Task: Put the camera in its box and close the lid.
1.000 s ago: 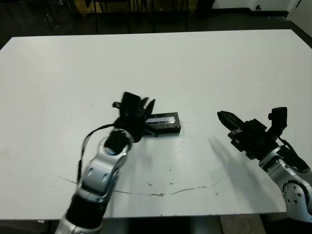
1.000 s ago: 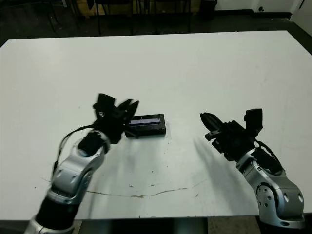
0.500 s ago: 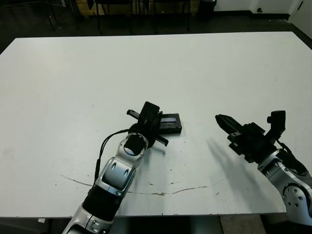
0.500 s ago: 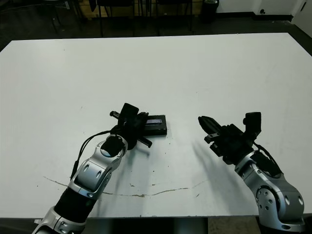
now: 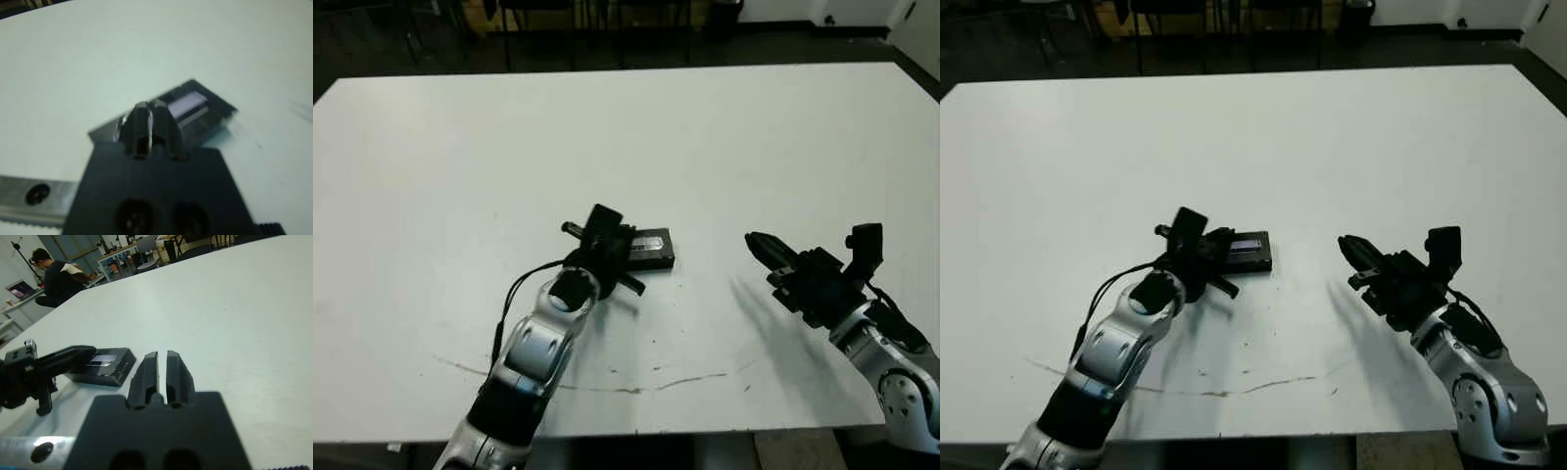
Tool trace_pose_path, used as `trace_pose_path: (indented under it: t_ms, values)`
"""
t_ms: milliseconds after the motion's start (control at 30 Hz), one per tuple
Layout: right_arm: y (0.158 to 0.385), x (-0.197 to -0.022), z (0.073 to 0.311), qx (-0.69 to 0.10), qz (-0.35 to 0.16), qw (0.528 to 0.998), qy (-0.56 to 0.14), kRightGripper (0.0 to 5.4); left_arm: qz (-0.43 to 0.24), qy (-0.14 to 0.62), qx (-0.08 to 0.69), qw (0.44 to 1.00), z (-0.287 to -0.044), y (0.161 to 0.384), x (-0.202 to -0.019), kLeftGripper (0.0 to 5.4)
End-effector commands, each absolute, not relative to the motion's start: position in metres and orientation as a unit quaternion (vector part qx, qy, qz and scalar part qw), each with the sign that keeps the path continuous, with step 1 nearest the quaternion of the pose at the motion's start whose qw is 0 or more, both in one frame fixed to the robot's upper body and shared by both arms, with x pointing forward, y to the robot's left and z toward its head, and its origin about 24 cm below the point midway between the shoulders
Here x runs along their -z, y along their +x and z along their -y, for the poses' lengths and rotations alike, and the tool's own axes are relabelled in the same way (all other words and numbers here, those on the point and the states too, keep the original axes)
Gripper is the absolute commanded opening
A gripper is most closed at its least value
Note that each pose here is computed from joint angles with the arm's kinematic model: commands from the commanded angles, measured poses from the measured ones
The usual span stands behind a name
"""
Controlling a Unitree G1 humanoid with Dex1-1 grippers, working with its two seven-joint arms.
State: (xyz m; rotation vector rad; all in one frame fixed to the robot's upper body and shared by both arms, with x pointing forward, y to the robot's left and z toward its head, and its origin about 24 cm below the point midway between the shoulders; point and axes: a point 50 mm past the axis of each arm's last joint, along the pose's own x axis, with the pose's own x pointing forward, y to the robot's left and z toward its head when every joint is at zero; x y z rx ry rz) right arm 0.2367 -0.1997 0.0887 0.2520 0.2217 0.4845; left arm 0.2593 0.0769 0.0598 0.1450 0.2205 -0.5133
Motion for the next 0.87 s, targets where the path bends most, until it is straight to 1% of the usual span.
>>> trace_pose_path:
  t_ms: [33,167,200,267,300,333,433,500,600,700,867]
  values:
    - [0.233,-0.086,0.201,-0.223,-0.126,0.958,0.133,0.00,-0.106,0.067,0.243,0.962,-0.103,0.250,-0.064,0.03]
    - [0.231,-0.089,0.199,-0.193,-0.111,0.965,0.139,0.00,-0.048,0.036,0.201,0.978,-0.140,0.249,-0.085,0.03]
    - [0.232,-0.088,0.200,-0.179,-0.110,0.968,0.136,0.00,-0.035,0.030,0.184,0.982,-0.150,0.249,-0.088,0.03]
    - [0.236,-0.079,0.203,-0.156,-0.102,0.972,0.141,0.00,0.002,0.022,0.145,0.989,-0.171,0.248,-0.094,0.03]
    - [0.239,-0.073,0.205,-0.153,-0.087,0.974,0.140,0.00,0.020,0.015,0.120,0.992,-0.182,0.247,-0.096,0.03]
    - [0.241,-0.069,0.206,-0.141,-0.070,0.979,0.125,0.00,0.037,0.014,0.093,0.995,-0.192,0.246,-0.097,0.03]
    - [0.244,-0.064,0.204,-0.109,-0.015,0.992,0.065,0.00,0.079,0.002,0.016,0.997,-0.214,0.240,-0.096,0.03]
    - [0.246,-0.062,0.202,-0.106,0.010,0.994,0.039,0.00,0.099,-0.011,-0.026,0.995,-0.221,0.235,-0.092,0.03]
    - [0.247,-0.060,0.197,-0.096,0.018,0.995,0.014,0.00,0.112,-0.016,-0.060,0.992,-0.224,0.227,-0.085,0.03]
    - [0.248,-0.059,0.192,-0.099,0.016,0.995,0.015,0.00,0.116,-0.015,-0.067,0.991,-0.221,0.222,-0.080,0.03]
    - [0.250,-0.057,0.186,-0.109,0.022,0.993,0.029,0.00,0.117,-0.026,-0.061,0.991,-0.212,0.220,-0.077,0.03]
